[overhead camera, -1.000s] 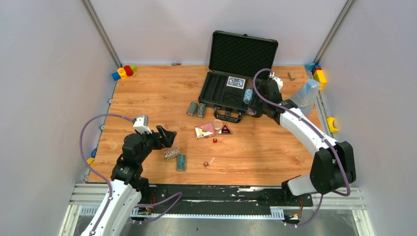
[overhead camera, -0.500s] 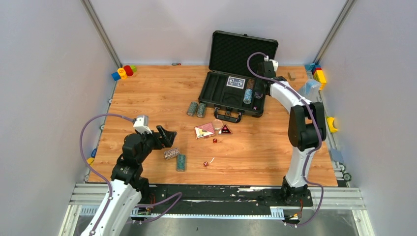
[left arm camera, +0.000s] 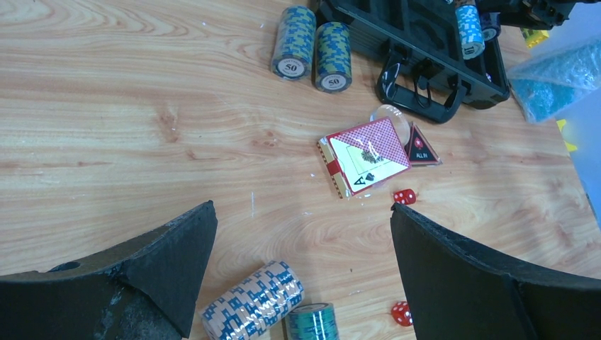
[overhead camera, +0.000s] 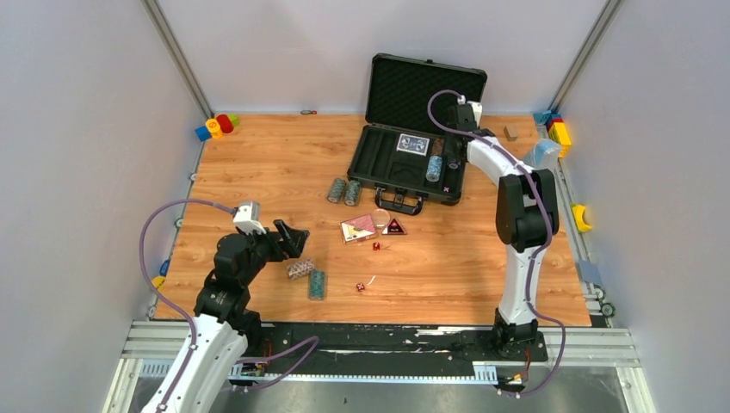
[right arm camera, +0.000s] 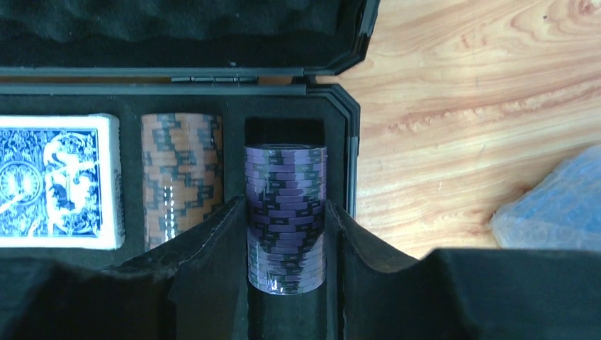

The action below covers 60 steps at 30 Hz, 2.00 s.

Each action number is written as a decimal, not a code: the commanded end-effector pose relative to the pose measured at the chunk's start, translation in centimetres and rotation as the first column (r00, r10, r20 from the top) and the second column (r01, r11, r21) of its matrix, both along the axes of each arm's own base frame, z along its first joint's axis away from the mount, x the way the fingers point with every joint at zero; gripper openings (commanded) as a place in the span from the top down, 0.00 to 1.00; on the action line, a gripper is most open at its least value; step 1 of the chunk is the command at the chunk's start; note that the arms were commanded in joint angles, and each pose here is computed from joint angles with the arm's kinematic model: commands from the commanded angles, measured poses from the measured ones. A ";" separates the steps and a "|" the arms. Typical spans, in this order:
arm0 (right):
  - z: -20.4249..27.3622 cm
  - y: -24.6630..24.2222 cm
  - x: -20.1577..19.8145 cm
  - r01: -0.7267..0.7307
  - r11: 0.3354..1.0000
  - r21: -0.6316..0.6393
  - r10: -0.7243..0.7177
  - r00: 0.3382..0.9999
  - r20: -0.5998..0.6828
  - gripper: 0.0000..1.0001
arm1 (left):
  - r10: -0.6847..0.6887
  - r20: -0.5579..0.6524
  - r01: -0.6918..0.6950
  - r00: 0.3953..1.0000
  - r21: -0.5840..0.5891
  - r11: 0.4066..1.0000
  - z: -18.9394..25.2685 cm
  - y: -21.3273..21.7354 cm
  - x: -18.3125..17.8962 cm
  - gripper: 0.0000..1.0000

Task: Pack up texas hold em set

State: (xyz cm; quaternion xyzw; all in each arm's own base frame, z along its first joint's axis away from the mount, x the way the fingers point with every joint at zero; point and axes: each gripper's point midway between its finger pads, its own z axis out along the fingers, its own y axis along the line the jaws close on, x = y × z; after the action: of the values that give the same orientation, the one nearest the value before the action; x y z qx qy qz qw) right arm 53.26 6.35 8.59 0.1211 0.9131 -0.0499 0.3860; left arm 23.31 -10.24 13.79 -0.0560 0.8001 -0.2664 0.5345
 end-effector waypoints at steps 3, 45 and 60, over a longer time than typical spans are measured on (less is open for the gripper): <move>3.6 -0.4 4.3 0.008 1.000 -0.023 -0.005 0.990 0.141 0.64 | 0.016 0.011 -0.016 1.000 -0.010 1.000 0.3 0.2 0.2 0.00; 5.9 14.9 -21.5 -0.480 0.828 0.289 0.458 0.877 0.144 0.00 | 0.084 -0.101 -0.067 0.991 0.156 0.985 -0.4 -0.6 3.4 0.00; 10.7 11.5 -24.6 -0.407 0.834 0.372 0.265 0.887 0.377 0.03 | 0.127 -0.358 -0.071 0.925 0.167 0.983 -5.0 -13.6 6.2 0.00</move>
State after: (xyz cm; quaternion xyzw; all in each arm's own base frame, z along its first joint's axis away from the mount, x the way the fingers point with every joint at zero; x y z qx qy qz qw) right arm 28.56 17.52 16.50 0.0207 0.8713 0.2012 0.4470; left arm 27.45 -22.33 9.62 -0.0392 0.9039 -0.1778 0.3870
